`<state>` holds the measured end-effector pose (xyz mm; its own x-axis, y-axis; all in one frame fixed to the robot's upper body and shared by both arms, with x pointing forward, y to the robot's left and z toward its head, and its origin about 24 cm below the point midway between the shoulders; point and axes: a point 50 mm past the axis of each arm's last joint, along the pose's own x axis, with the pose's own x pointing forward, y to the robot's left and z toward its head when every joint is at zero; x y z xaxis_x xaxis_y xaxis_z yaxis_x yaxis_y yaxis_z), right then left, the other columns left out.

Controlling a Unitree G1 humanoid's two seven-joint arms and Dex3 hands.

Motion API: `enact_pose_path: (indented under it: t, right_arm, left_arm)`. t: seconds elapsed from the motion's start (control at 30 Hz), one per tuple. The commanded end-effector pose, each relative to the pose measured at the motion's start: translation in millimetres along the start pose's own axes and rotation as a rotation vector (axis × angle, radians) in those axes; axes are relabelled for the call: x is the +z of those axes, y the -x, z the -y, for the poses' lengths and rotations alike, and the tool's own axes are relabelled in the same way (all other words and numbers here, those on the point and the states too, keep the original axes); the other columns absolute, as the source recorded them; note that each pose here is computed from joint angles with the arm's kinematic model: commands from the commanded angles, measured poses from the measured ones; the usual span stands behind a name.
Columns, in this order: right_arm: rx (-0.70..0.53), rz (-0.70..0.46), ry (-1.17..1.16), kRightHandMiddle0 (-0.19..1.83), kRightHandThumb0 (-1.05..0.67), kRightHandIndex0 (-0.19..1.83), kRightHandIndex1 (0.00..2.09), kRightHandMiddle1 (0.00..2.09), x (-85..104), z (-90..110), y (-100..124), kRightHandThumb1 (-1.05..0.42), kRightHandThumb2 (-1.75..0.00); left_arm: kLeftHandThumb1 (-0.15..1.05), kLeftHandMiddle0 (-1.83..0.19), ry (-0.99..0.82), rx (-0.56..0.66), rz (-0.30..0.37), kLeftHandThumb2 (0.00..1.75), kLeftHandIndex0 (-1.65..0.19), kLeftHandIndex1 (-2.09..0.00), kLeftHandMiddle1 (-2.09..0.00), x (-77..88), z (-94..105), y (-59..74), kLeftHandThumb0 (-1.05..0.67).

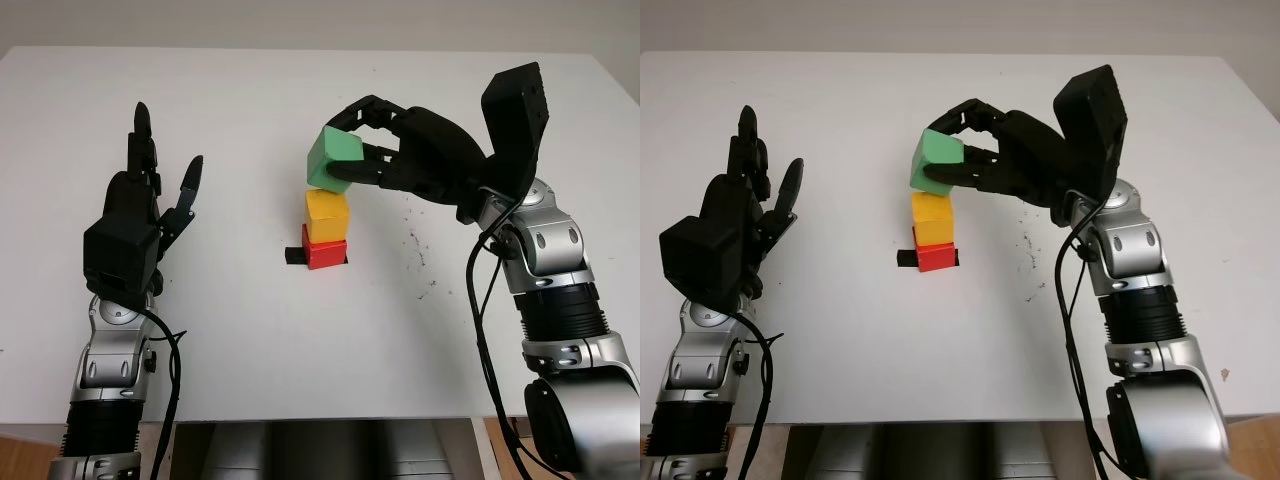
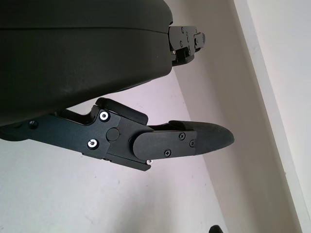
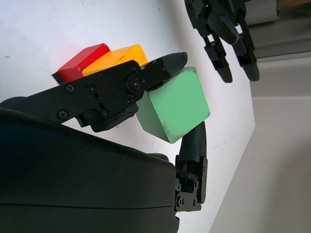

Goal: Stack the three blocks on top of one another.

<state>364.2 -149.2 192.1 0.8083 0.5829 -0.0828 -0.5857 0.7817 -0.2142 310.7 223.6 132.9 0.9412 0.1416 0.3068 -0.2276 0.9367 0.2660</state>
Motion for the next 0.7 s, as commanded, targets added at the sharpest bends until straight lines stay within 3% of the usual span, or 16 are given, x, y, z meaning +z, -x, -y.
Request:
enact_pose_path:
  t: [0.0, 0.67]
  right_arm:
    - [0.008, 0.038, 0.024, 0.23, -0.42, 0.31, 0.04, 1.81, 15.9, 6, 2, -1.0, -0.05]
    - [0.042, 0.013, 0.013, 0.17, -0.43, 0.35, 0.07, 1.92, 28.3, 8, 6, -1.02, -0.05]
  left_arm:
    - [1.05, 0.1, -0.004, 0.003, 0.007, 0.44, 0.1, -0.06, -0.06, -0.9, 0.5, 2.2, -0.67]
    - [1.05, 0.11, -0.009, 0.003, 0.016, 0.46, 0.1, -0.05, -0.05, -1.5, 3.5, 3.0, -0.66]
